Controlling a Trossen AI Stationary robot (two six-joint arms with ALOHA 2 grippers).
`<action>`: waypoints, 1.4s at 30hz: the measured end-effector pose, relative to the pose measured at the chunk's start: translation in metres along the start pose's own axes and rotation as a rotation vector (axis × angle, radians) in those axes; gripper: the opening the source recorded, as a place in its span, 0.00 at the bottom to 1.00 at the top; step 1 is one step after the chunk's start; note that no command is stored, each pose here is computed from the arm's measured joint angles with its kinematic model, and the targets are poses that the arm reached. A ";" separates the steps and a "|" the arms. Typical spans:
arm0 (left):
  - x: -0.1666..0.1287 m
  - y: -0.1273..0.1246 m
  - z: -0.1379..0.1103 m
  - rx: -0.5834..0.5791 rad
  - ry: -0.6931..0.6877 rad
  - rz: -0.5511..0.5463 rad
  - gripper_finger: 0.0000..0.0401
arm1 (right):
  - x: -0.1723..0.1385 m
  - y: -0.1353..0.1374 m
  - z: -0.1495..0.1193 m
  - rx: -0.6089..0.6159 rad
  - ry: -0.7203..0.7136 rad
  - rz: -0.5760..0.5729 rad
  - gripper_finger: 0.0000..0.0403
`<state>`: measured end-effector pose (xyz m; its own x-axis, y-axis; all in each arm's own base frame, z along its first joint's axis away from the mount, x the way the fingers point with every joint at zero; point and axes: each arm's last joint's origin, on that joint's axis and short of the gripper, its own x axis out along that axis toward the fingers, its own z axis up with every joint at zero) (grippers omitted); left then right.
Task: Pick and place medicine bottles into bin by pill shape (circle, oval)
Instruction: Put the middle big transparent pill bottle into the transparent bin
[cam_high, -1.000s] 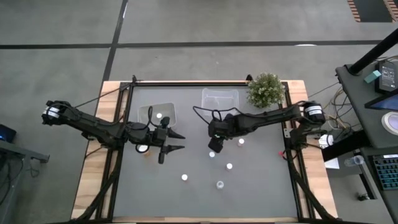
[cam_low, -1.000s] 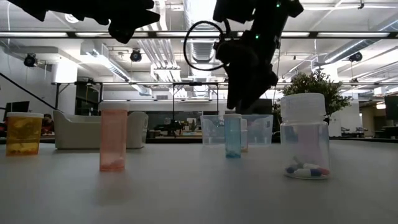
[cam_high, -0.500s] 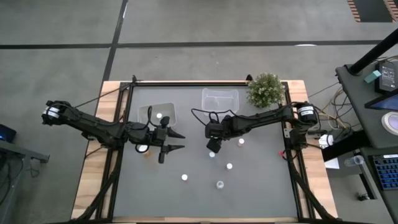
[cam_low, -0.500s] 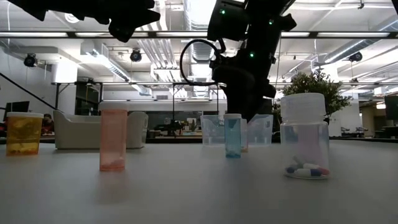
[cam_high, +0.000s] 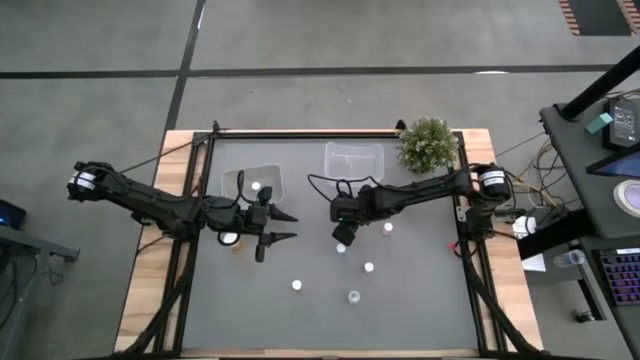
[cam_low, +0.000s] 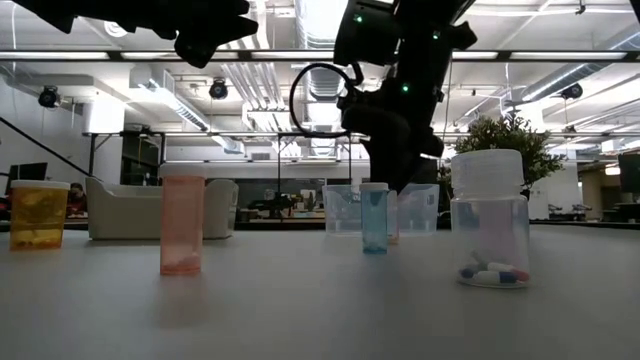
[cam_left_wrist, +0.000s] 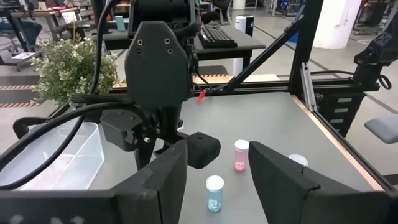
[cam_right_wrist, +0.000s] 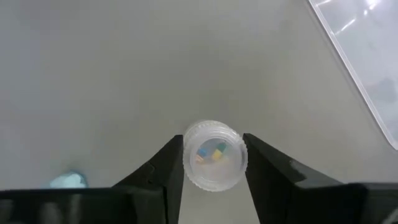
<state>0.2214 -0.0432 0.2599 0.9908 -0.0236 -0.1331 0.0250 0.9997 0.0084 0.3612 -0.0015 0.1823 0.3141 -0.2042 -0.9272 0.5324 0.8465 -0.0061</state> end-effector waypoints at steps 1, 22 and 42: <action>0.000 0.000 0.000 0.003 0.000 0.001 0.39 | -0.001 0.000 0.000 -0.004 -0.001 0.001 0.33; -0.004 0.002 0.004 -0.043 -0.026 0.051 0.39 | -0.101 -0.023 0.062 -0.223 -0.175 0.095 0.35; -0.003 0.002 0.008 -0.041 -0.069 0.050 0.39 | -0.089 -0.124 0.105 -0.107 -0.166 0.047 0.35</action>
<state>0.2191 -0.0412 0.2683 0.9975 0.0272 -0.0649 -0.0290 0.9992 -0.0276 0.3501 -0.1402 0.3052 0.4668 -0.2342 -0.8528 0.4302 0.9026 -0.0124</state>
